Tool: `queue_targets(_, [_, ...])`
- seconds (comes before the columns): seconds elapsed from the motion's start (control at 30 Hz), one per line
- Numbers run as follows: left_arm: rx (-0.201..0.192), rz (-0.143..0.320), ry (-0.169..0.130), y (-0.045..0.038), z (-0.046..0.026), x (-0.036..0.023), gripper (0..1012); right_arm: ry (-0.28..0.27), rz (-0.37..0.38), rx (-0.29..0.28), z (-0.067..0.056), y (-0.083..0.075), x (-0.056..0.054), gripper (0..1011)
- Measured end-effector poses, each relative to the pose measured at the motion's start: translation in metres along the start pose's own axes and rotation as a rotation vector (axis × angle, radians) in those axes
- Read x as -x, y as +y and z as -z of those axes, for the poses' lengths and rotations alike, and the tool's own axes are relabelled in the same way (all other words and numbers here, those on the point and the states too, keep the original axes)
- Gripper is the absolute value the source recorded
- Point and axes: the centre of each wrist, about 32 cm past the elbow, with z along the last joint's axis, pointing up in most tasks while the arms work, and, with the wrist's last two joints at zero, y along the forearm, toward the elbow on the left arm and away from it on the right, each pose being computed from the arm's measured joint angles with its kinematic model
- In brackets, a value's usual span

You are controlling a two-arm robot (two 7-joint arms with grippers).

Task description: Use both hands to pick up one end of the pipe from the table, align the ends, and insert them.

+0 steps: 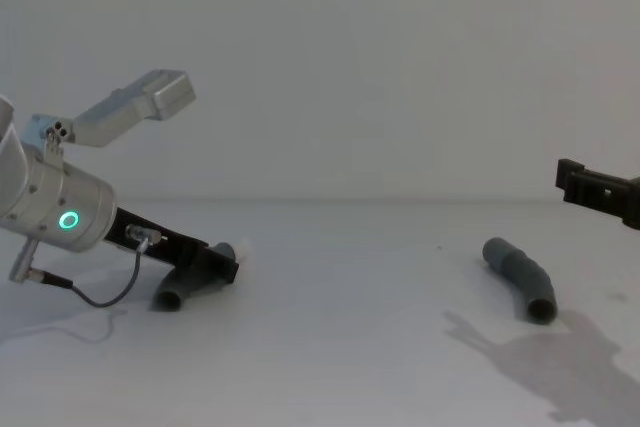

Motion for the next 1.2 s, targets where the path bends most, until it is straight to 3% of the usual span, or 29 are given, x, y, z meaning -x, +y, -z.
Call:
queue_targets(0.37, [-0.001, 0.001, 0.0, -0.0002, 0.0, -0.0006, 331, 0.0, 0.0, 0.0, 0.0, 0.0, 0.0, 1000])
queue_targets(1.2, [-0.001, 0.002, 0.0, -0.0004, -0.0001, -0.0009, 331, 0.0, 0.001, 0.003, -0.0003, 0.0002, 0.0004, 1000])
